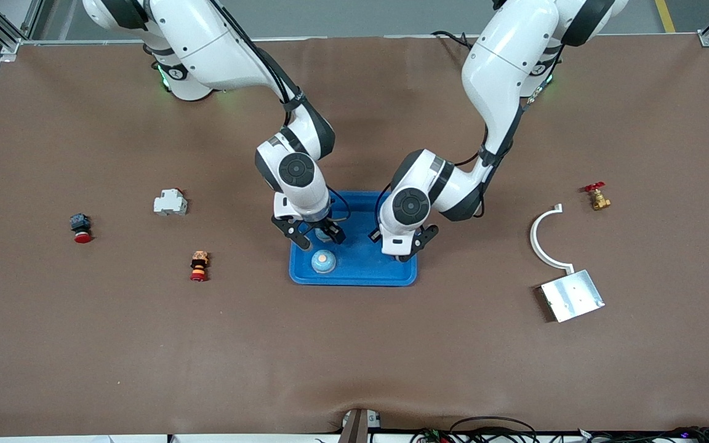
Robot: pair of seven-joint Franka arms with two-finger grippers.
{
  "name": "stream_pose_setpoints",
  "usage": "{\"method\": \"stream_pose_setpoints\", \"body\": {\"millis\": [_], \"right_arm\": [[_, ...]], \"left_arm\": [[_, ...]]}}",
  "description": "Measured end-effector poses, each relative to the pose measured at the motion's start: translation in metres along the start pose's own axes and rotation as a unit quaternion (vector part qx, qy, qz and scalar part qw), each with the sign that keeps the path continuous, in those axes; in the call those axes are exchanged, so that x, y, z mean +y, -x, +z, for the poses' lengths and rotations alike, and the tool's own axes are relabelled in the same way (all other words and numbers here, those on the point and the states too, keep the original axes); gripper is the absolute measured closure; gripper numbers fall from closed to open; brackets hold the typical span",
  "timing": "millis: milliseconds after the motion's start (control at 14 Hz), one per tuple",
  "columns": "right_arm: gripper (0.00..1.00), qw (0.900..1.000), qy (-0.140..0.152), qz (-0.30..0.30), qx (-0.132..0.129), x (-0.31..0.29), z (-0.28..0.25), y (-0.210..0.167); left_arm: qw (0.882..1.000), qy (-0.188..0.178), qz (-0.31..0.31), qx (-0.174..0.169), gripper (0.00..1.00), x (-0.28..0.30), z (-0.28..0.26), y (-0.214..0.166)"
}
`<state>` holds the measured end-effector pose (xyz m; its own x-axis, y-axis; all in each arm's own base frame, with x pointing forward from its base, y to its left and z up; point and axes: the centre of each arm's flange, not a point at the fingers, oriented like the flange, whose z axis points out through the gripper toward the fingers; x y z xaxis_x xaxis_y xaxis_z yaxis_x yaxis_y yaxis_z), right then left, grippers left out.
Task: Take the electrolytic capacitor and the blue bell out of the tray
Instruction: 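Grasp a blue bell with the right gripper while the left grasps a capacitor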
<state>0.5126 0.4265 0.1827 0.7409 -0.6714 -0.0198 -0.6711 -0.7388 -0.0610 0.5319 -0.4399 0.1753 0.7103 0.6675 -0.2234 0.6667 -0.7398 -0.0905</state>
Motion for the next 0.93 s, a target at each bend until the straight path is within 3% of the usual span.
{"method": "stream_pose_setpoints", "body": {"millis": [71,214,429,643,929], "right_arm": [[0.00,1.000,0.000,0.000,0.000,0.000,0.000,0.000],[0.02,1.000,0.000,0.001,0.000,0.000,0.000,0.000],[0.32,1.000,-0.001,0.001,0.000,-0.001,0.000,0.000],[0.34,1.000,-0.002,0.001,0.000,-0.002,-0.001,0.000],[0.34,1.000,-0.006,0.002,0.001,-0.005,-0.005,0.000]], "left_arm": [[1.000,0.000,-0.008,0.000,0.67,0.000,0.000,0.000],[1.000,0.000,-0.016,0.000,0.66,0.000,0.000,0.000],[1.000,0.000,-0.014,0.006,0.66,0.001,-0.002,0.001],[1.000,0.002,-0.013,0.025,0.66,0.004,-0.019,0.002],[0.999,-0.007,-0.001,0.039,0.66,-0.003,-0.087,-0.002]]}}
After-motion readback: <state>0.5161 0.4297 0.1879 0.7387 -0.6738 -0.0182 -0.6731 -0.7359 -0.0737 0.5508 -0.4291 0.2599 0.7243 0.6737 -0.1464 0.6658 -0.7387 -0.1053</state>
